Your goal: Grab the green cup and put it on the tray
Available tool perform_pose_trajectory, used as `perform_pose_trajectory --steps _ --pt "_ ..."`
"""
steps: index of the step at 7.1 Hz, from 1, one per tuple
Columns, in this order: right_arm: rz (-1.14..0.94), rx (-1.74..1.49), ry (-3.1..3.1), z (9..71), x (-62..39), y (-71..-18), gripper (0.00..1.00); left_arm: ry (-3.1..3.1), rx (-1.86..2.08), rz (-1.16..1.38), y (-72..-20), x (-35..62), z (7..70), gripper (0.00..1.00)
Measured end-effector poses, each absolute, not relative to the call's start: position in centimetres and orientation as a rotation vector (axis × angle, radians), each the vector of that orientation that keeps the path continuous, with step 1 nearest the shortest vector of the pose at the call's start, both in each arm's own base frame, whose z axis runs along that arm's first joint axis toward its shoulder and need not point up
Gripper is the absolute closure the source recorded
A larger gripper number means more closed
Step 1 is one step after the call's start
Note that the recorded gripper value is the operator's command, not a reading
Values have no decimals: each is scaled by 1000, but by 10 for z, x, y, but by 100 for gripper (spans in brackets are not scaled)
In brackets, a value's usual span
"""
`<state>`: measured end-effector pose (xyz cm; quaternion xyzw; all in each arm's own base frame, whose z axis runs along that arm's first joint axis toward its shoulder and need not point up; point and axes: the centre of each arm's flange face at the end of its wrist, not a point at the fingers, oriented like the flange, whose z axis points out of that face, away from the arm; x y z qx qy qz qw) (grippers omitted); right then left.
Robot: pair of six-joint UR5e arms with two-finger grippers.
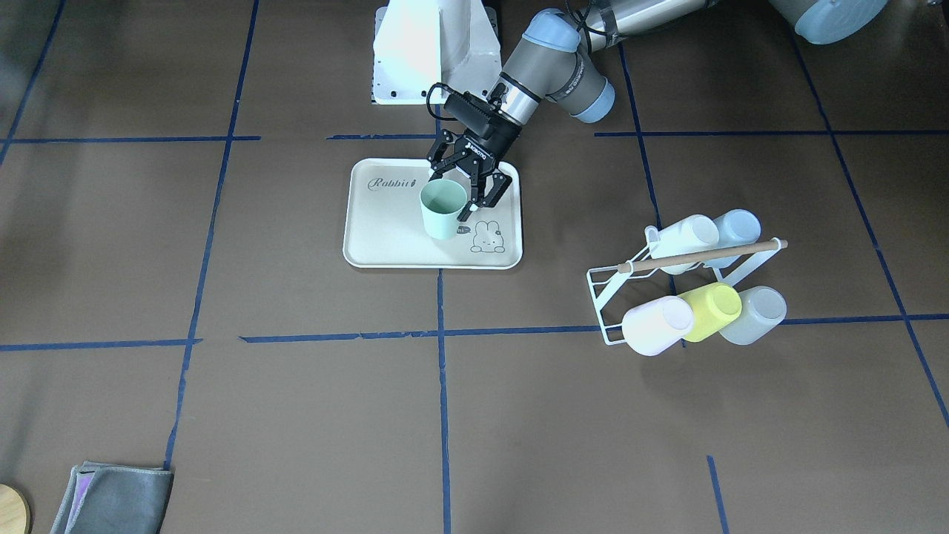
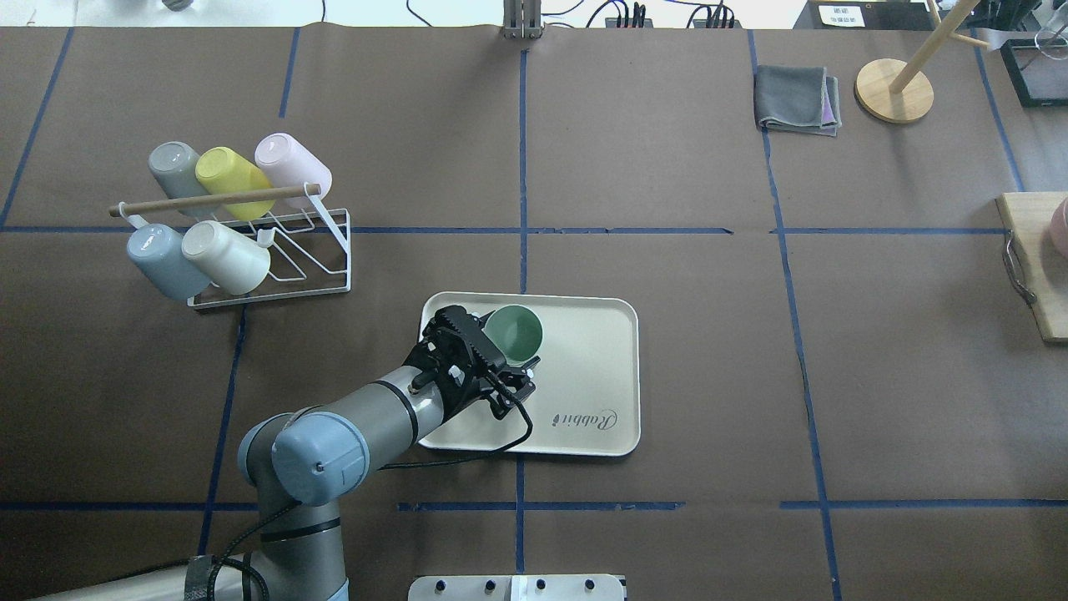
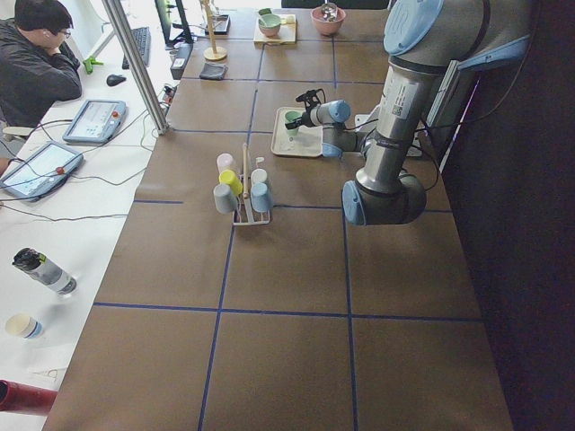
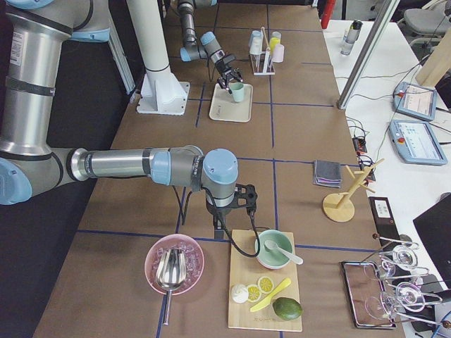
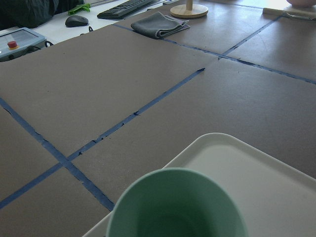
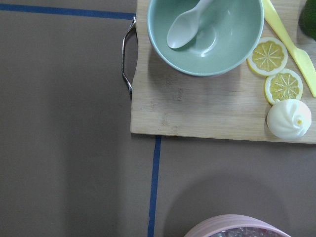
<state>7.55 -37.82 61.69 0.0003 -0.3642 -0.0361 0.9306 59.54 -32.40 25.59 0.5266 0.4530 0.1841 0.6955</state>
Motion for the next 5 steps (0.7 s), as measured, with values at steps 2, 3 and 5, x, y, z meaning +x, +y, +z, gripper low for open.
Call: perform_pose_trajectory --steps 2,3,5 --pt "-74 0 -746 617 75 -378 0 1013 1174 412 -323 597 255 14" --pt "-73 0 -746 617 75 -378 0 1016 1175 412 -322 597 254 14" --pt "-72 -3 -746 619 75 -378 0 1020 1174 412 -321 599 252 13"
